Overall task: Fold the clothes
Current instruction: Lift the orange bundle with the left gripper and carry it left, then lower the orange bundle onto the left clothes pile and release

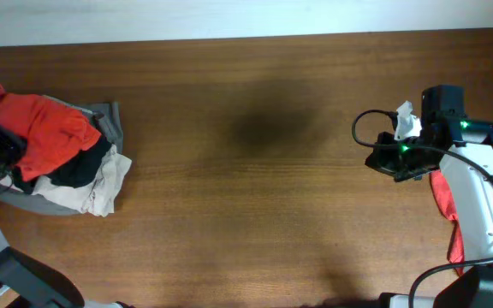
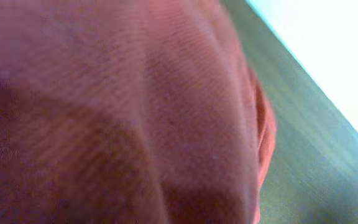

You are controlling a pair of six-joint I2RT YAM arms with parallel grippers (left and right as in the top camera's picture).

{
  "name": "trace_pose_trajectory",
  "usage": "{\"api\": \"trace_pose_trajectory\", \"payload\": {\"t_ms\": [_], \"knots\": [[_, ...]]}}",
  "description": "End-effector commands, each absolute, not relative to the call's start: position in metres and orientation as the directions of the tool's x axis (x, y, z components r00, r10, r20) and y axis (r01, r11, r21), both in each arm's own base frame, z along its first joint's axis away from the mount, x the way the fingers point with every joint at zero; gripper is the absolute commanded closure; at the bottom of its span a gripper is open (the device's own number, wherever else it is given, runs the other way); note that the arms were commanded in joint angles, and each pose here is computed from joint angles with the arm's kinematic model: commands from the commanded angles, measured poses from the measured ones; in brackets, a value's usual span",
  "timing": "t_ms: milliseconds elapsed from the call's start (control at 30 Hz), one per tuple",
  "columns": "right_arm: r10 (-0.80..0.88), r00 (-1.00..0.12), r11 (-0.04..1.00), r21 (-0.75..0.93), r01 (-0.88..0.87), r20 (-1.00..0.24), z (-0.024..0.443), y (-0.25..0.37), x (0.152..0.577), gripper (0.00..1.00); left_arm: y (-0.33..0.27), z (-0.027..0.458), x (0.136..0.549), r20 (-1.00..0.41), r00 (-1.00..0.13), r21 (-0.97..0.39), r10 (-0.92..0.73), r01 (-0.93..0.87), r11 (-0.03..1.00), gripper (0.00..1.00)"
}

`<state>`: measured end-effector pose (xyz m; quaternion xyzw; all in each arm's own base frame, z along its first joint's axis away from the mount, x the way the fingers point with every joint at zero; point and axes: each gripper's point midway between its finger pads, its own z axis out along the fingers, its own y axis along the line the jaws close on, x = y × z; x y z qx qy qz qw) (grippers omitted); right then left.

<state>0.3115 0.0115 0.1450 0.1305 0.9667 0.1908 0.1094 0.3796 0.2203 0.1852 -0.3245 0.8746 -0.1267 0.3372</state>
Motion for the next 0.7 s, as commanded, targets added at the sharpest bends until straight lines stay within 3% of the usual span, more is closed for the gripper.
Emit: {"api": "trace_pose_trajectory", "payload": {"t_ms": [0,233,367,400,467,533,667], "knots": [[0.304,-0.937,0.885,0.415,0.211,-0.173,0.153,0.013,0.313,0.91,0.219,0.213,0.392,-0.597,-0.557,-0.425,-0.578,-0.392,0.816,1.0],[0.305,-0.937,0.885,0.415,0.212,-0.171,0.153,0.013,0.312,0.92,0.231,0.205,0.381,-0.575,-0.553,-0.365,-0.603,-0.486,0.794,1.0],[0.305,-0.937,0.885,0.415,0.212,-0.171,0.153,0.013,0.312,0.92,0.229,0.181,0.359,-0.465,-0.556,-0.344,-0.689,-0.604,0.719,0.98],[0.305,-0.937,0.885,0.415,0.212,-0.171,0.153,0.013,0.313,0.92,0.224,0.173,0.354,-0.429,-0.557,-0.353,-0.711,-0.621,0.7,0.92],[0.305,-0.937,0.885,0.415,0.211,-0.173,0.153,0.013,0.313,0.92,0.215,0.161,0.349,-0.378,-0.564,-0.36,-0.735,-0.642,0.677,0.66],[0.304,-0.937,0.885,0.415,0.211,-0.172,0.153,0.013,0.313,0.92,0.208,0.158,0.35,-0.362,-0.573,-0.377,-0.735,-0.631,0.678,0.49],[0.303,-0.937,0.885,0.415,0.211,-0.171,0.153,0.013,0.312,0.91,0.195,0.164,0.356,-0.354,-0.587,-0.43,-0.729,-0.59,0.684,0.44]]}}
